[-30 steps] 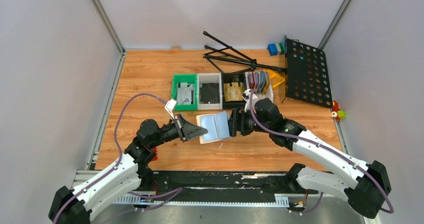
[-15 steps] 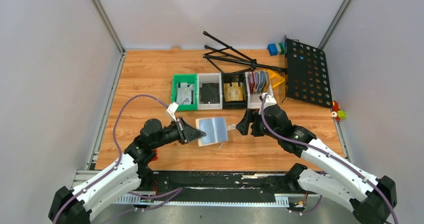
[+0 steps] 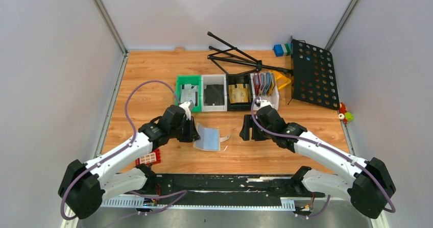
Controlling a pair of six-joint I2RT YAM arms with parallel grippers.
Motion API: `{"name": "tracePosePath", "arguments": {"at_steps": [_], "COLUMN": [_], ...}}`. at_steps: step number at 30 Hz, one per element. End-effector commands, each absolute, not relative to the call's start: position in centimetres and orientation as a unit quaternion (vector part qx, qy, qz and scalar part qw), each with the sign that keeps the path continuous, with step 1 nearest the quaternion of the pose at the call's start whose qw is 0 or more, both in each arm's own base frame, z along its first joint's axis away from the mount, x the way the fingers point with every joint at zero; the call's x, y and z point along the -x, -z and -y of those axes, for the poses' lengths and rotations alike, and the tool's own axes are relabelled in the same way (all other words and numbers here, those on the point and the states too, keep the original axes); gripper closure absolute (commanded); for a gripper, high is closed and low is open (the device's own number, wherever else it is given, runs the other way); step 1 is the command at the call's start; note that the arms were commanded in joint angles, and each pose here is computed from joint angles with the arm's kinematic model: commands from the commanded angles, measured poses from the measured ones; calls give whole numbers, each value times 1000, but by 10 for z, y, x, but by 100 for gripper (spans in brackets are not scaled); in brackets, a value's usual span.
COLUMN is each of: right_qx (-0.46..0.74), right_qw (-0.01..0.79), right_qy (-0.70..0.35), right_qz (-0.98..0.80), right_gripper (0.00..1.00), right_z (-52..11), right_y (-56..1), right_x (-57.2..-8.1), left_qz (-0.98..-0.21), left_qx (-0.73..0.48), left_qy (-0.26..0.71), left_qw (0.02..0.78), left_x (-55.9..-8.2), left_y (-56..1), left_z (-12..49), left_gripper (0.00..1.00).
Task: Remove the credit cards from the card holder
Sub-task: Place the card holder at the center of the board, then close the card holder at the center of the board.
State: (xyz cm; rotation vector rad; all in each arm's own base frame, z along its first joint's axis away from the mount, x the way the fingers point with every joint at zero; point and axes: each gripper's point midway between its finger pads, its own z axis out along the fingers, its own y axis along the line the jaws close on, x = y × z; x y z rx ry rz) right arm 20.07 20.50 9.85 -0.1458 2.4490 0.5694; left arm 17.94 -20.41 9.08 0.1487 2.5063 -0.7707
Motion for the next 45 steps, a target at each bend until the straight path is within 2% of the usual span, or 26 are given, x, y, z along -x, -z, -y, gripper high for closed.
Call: {"name": "tracePosePath", "arguments": {"at_steps": [1, 3, 5, 7, 10, 14, 17, 20, 24, 29, 30, 39, 45], "right_qx": [66, 69, 69, 69, 70, 69, 69, 69, 68, 70, 72, 85, 100], "right_qw": [315, 306, 302, 301, 299, 300, 300, 298, 298, 297, 297, 288, 249], "right_qy": [-239, -247, -252, -255, -261, -265, -265, -263, -264, -269, -269, -234, -270], "right_qz": [-916, -917, -917, -916, -915, -914, -914, -915, -915, -913, -913, -925, -924], "right_gripper": [30, 30, 30, 30, 30, 32, 32, 32, 32, 36, 39, 91, 95], "right_z": [-219, -223, -224, -225, -227, -227, -227, -228, -229, -233, -235, -249, -277], "right_y": [-101, -98, -95, -94, -94, -94, -93, -91, -89, -86, -85, -63, -50], "right_x": [-208, -206, -204, -203, -202, -201, -201, -202, -203, -205, -207, -233, -233], "left_qz": [-930, -919, -905, -894, -885, -877, -867, -874, -886, -896, -897, -896, -906], "left_qx": [-92, -93, -89, -87, -85, -80, -84, -86, -82, -72, -72, -76, -81], "left_qy": [243, 287, 337, 373, 405, 432, 444, 436, 421, 393, 387, 349, 319], "left_qw": [260, 255, 246, 232, 215, 196, 212, 198, 177, 194, 200, 263, 267], "left_x": [-189, -188, -186, -183, -181, -181, -186, -186, -184, -186, -187, -193, -196], "left_y": [-94, -98, -102, -102, -94, -83, -83, -70, -46, -37, -39, -70, -66], "left_z": [200, 216, 234, 247, 260, 272, 277, 278, 276, 264, 261, 239, 231], "left_gripper": [75, 64, 48, 38, 37, 43, 39, 45, 63, 79, 82, 90, 95]}}
